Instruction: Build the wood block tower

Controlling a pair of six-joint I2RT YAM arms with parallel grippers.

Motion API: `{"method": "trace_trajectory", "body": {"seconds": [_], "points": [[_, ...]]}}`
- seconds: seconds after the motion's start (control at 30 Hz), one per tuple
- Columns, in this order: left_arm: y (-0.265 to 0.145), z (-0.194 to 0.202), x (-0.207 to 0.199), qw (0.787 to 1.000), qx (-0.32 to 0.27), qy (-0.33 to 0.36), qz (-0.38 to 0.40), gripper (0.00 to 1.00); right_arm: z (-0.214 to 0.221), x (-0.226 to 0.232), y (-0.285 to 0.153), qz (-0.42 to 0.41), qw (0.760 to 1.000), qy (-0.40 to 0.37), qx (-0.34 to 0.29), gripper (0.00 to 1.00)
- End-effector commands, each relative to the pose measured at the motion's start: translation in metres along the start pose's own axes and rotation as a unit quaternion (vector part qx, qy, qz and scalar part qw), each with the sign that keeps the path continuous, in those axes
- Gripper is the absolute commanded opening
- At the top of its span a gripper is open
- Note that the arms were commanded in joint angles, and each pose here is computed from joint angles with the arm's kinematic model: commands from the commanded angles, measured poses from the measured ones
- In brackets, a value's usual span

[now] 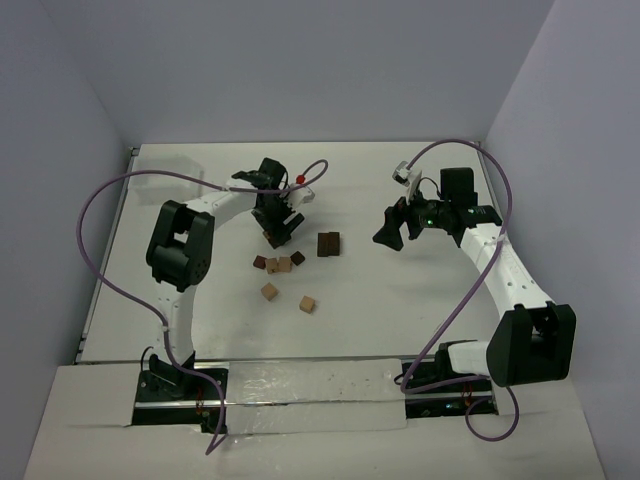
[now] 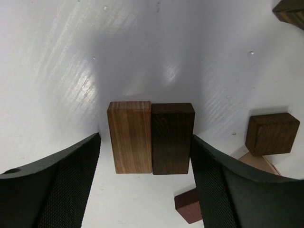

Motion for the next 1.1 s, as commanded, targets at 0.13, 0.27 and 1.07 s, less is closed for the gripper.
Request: {"method": "trace_trajectory", "body": {"seconds": [0.13,0.27,1.07], "points": [[0.011,0.0,-0.001,1.0,-0.001,0.012,-0.002,0.61,-0.008,-0.003,-0.002,0.002,1.0,-0.011,-0.009,1.0],[0.01,-0.001,-0.002,1.0,-0.002,0.012,0.001,0.49,-0.007,-0.003,-0.002,0.003,1.0,-0.01,-0.009,1.0],[-0.081,-0.074,-0.061,0.991,-0.037,0.124,0.009,0.19,-0.016,0.005,-0.014,0.015,0.999,-0.001,-0.032,1.0]]}}
Point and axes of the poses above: each gripper's point midway between its finger pads, its own y axis out along the fingers, its own x axis along the line the jaws close on, z = x × y, the point moved 10 cm from there along -y, back along the fingers, and after that the axes turned 9 degrees about y, right-handed, at the moved point
